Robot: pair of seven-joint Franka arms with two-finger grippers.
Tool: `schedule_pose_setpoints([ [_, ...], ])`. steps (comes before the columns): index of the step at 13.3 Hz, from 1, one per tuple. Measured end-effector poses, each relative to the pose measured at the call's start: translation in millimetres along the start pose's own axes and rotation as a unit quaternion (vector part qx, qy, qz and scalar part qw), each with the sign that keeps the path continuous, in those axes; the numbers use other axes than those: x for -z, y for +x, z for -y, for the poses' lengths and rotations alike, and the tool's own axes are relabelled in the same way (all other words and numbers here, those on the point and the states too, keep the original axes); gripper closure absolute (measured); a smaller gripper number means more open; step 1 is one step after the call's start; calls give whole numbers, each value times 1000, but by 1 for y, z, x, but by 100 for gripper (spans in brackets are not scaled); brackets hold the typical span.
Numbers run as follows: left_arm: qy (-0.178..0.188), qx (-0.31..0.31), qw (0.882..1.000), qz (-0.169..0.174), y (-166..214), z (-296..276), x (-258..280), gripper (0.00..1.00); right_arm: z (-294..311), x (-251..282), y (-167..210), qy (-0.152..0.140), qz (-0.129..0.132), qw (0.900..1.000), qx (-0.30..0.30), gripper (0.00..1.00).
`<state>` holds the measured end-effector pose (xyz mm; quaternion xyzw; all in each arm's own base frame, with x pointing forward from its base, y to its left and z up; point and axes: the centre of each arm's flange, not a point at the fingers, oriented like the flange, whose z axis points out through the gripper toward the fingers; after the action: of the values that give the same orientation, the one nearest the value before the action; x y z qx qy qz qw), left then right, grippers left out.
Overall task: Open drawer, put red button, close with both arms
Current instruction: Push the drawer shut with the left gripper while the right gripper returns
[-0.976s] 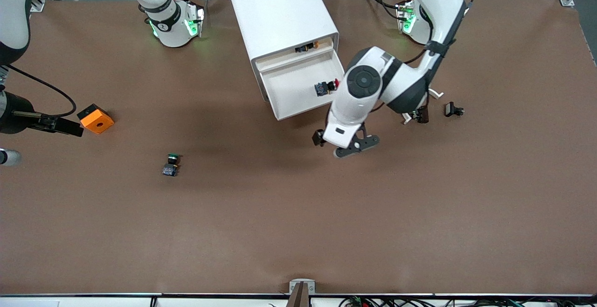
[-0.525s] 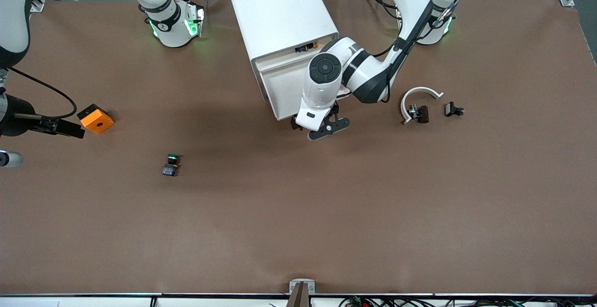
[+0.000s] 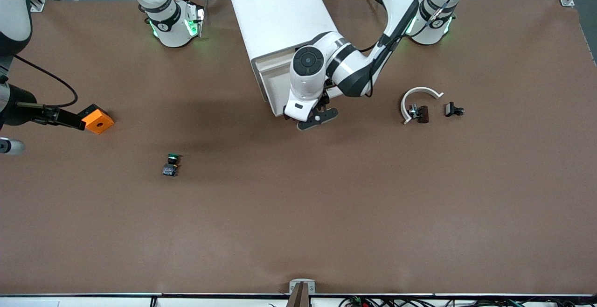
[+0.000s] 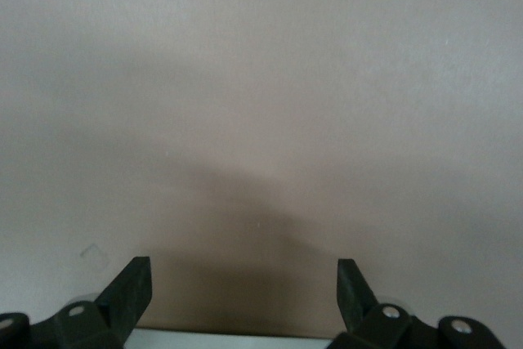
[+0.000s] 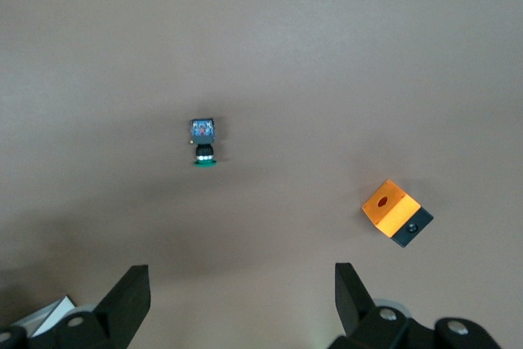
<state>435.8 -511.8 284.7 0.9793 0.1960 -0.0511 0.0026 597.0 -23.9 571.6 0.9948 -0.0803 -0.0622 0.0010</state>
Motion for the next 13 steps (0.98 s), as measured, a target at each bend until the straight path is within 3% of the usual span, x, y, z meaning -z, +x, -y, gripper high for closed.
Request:
schedule_pose_setpoints([
  [6,1,6,1000,29,-46,-12,-5,0,-6,11,-27,5,-4,1000,0,0],
  [13,-1,1,999,51,-87,-21,-8,0,-13,14,-26,6,-10,1000,-7,0],
])
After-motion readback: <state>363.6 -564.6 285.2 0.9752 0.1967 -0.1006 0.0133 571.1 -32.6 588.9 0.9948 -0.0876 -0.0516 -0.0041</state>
